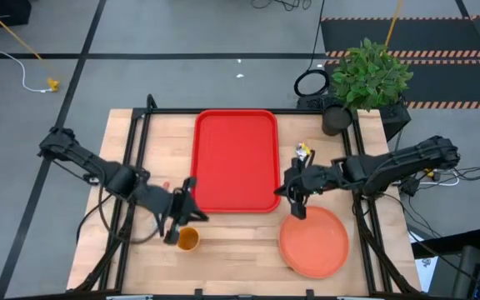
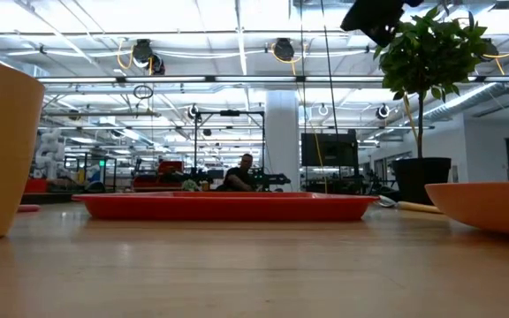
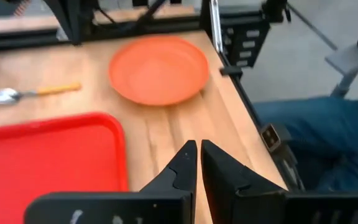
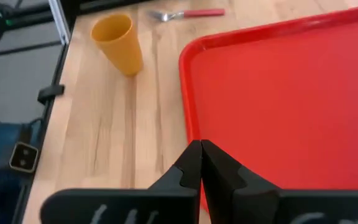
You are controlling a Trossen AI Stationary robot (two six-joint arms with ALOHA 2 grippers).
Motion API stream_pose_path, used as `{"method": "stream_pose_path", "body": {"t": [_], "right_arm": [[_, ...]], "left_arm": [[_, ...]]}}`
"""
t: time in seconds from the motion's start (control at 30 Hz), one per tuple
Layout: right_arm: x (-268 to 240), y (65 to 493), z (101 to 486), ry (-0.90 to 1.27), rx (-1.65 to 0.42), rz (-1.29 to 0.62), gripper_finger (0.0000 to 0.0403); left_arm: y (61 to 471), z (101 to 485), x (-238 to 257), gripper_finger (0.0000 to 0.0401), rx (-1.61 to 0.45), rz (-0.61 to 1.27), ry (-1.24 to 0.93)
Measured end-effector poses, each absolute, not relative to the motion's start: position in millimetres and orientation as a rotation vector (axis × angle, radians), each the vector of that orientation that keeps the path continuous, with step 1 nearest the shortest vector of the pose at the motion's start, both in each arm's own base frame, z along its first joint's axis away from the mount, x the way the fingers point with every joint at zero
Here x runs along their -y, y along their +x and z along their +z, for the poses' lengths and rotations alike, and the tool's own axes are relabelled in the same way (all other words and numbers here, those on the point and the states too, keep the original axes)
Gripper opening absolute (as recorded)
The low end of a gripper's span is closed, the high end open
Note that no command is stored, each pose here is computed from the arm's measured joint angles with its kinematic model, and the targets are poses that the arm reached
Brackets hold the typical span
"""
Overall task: Pick and place plate/cup/fork/spoon on tray
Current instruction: Put the yellow cup on the red serving tray
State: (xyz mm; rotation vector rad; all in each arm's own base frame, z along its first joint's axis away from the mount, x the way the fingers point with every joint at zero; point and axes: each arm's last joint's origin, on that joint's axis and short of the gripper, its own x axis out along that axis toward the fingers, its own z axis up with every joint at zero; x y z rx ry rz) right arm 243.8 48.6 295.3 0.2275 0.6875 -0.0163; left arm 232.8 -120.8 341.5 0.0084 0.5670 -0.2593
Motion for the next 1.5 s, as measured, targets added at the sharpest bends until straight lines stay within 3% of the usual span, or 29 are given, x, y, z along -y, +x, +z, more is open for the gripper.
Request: {"method": "stream_pose_path", "body": {"t": [0.2,0.53,0.73,1.33,1.5], "right_arm": [[-48,240,278,0.178,-0.726,-0.007,0.0],[-47,242,270,0.033,-0.682,0.048,0.0],[-45,250,280,-0.045,-0.55,0.073,0.0],[-42,253,285,-0.141,-0.488,0.089,0.0],[-43,254,286,-0.139,-0.472,0.09,0.0]], "left_arm": [[234,323,150,0.0037,-0.65,-0.282,-0.006],[215,281,192,0.0167,-0.889,-0.231,0.053],[212,266,202,0.0205,-0.986,-0.182,-0.006],[219,213,215,0.0208,-1.241,-0.112,0.097],[221,209,217,0.0159,-1.236,-0.162,0.166]]}}
